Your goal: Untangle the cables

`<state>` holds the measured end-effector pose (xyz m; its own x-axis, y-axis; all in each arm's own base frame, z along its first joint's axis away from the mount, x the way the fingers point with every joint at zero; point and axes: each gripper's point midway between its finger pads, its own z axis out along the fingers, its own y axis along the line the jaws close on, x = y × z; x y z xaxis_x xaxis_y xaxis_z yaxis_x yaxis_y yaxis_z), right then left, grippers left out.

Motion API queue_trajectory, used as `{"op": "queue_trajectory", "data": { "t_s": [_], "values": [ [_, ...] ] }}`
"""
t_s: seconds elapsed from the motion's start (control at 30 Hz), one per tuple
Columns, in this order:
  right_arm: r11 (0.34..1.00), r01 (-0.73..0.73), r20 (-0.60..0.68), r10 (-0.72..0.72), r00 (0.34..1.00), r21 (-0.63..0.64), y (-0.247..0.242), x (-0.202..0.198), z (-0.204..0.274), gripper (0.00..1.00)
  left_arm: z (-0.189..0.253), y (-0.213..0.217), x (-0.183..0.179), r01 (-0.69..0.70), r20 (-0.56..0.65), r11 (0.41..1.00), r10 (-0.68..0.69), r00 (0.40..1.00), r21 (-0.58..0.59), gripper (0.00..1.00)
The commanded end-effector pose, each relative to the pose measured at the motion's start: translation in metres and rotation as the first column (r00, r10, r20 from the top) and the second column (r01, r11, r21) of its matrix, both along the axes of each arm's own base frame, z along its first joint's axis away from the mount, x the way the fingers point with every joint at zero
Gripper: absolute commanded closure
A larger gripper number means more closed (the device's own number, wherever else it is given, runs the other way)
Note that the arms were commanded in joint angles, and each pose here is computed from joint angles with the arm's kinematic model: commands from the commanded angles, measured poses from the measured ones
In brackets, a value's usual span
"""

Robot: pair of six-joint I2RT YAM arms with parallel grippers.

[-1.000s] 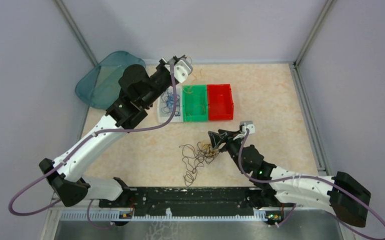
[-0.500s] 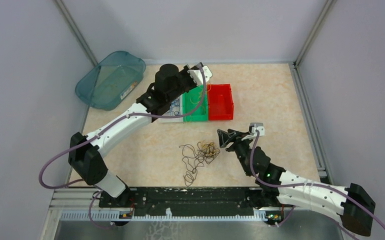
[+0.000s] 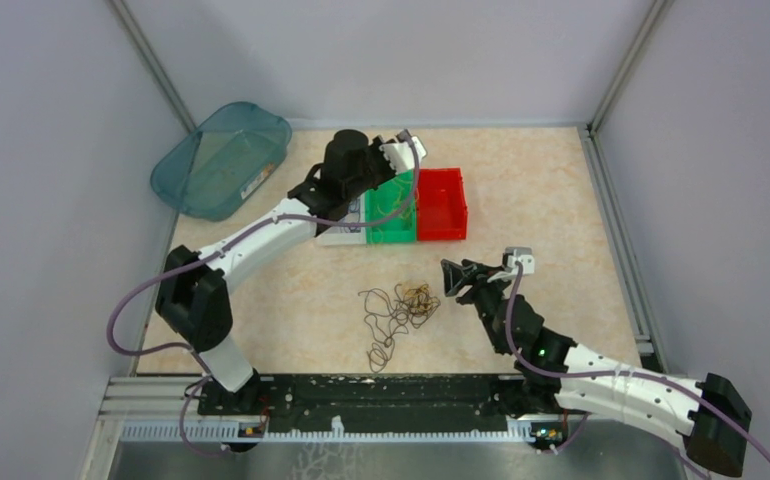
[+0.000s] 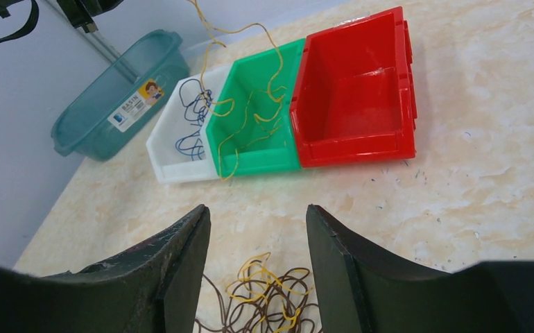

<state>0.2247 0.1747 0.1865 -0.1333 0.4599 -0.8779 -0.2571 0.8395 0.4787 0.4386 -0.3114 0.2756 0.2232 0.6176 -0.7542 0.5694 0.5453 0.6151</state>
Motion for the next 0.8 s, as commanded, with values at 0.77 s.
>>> {"op": "queue_trajectory", "data": {
  "t_s": [0.77],
  "values": [
    [1.0,0.029,0.013,-0.029,0.999,0.007,-0.003,0.003,0.006,0.48,-0.092,0.012,0.047,-0.105,-0.094,0.993,0.11,0.99,0.059,1.0]
  ]
}}
